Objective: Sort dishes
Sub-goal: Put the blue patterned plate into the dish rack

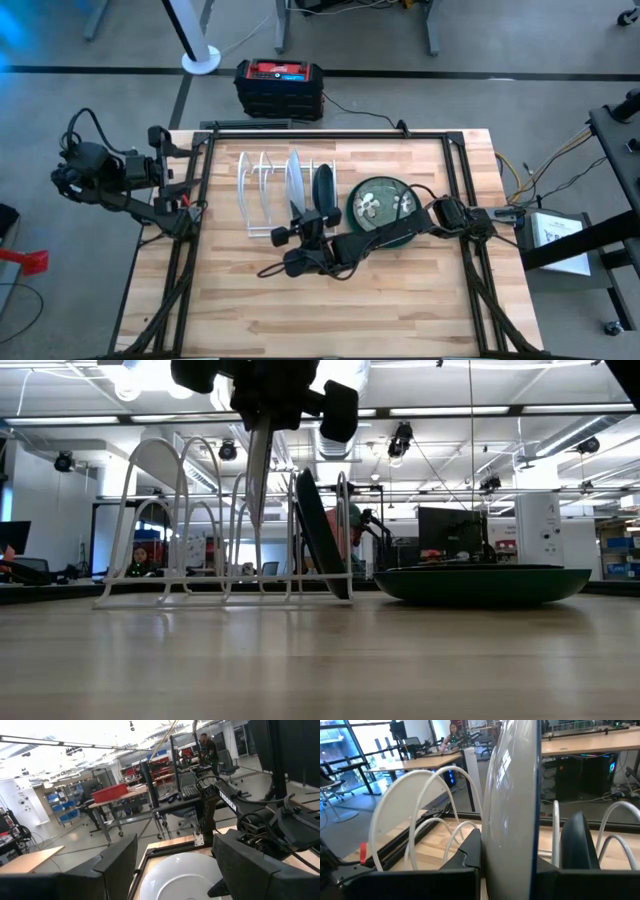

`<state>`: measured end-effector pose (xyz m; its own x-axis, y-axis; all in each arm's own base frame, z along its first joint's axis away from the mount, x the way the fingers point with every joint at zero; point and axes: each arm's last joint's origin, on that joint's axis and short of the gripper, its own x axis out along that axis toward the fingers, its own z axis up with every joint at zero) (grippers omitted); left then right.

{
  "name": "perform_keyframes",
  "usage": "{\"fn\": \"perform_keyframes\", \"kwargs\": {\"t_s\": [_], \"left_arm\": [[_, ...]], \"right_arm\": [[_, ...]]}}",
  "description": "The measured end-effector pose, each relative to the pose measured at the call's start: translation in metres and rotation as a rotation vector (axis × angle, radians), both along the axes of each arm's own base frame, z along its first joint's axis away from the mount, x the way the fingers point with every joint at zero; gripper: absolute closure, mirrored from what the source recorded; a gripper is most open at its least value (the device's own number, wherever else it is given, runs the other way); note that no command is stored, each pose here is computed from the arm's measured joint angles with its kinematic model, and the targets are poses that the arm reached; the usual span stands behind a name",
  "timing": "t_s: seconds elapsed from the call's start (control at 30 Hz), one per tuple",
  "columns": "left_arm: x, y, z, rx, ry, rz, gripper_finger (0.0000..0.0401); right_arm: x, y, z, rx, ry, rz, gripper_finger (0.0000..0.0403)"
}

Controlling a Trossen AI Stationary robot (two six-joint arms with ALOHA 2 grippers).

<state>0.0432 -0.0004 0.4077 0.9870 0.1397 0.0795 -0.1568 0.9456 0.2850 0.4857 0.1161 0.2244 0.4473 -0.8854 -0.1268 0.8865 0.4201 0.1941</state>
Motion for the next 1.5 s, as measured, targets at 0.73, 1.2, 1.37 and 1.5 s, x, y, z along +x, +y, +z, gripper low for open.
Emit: {"fn": "perform_keyframes", "kwargs": {"t_s": [0.73,1.2,1.37,1.5], "left_arm": [[0.000,0.000,-0.001,0.004,0.003,0.000,0.0151],[0.002,-0.001,-0.003,0.008,0.016,0.001,0.0151],[0.004,-0.001,-0.007,0.013,0.029,0.000,0.0151],[0.004,-0.001,-0.007,0.012,0.029,0.000,0.0151]], "right_arm": [[-0.001,-0.014,-0.019,0.045,0.038,0.020,0.0385],[0.003,-0.025,-0.036,0.082,0.081,0.034,0.0385],[0.005,-0.026,-0.042,0.086,0.085,0.030,0.0385],[0.006,-0.028,-0.047,0.097,0.094,0.037,0.0385]]}}
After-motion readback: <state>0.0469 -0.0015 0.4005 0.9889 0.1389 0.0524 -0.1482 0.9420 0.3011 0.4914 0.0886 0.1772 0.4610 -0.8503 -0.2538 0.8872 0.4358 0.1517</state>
